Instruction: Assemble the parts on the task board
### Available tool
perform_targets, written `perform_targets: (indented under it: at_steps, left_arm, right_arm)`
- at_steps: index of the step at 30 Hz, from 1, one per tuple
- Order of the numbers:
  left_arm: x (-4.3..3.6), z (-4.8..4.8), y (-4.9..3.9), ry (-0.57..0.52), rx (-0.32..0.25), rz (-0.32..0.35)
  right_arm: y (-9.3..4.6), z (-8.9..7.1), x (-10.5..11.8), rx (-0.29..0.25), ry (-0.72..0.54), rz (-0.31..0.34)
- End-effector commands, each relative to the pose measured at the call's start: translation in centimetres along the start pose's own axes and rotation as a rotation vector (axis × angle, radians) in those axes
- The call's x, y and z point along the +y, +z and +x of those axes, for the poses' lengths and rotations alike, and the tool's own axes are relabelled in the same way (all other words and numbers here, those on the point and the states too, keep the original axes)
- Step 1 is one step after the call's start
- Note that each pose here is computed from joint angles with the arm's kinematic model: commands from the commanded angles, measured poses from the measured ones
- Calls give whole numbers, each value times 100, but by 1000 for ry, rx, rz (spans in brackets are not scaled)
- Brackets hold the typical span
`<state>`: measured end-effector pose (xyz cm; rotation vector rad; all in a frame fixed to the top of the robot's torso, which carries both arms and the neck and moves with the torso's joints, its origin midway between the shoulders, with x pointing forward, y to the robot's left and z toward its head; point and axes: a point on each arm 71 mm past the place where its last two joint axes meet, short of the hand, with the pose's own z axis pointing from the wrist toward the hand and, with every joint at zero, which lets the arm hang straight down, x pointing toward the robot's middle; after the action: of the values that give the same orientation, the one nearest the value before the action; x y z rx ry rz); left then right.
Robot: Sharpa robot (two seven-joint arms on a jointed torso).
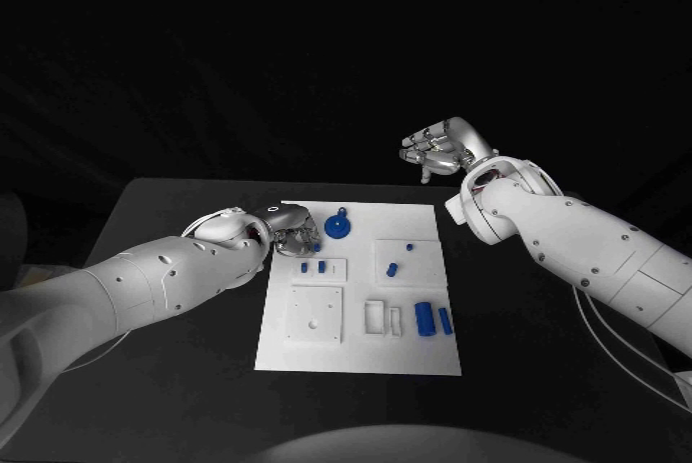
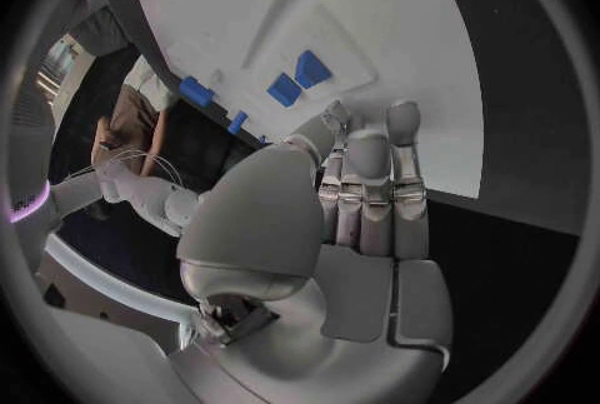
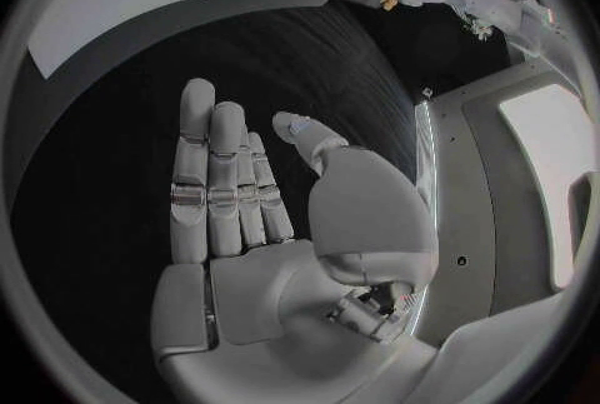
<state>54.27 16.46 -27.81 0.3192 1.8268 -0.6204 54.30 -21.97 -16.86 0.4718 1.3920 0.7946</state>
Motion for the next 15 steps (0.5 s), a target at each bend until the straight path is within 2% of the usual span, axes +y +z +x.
perform_targets:
  at_steps: [1, 9, 12, 15]
  left_arm:
    - [3, -8, -1, 2, -11, -4]
    - [82, -31, -24, 6, -30, -34]
    - [131, -50, -42, 8, -44, -48]
    - [193, -96, -73, -2, -83, -67]
  right_arm:
    - [-1, 5, 0, 9, -9, -4]
    - [-1, 10, -10, 22, -12, 0]
    - [-4, 29, -18, 55, -26, 2]
    - [-12, 62, -35, 118, -71, -1]
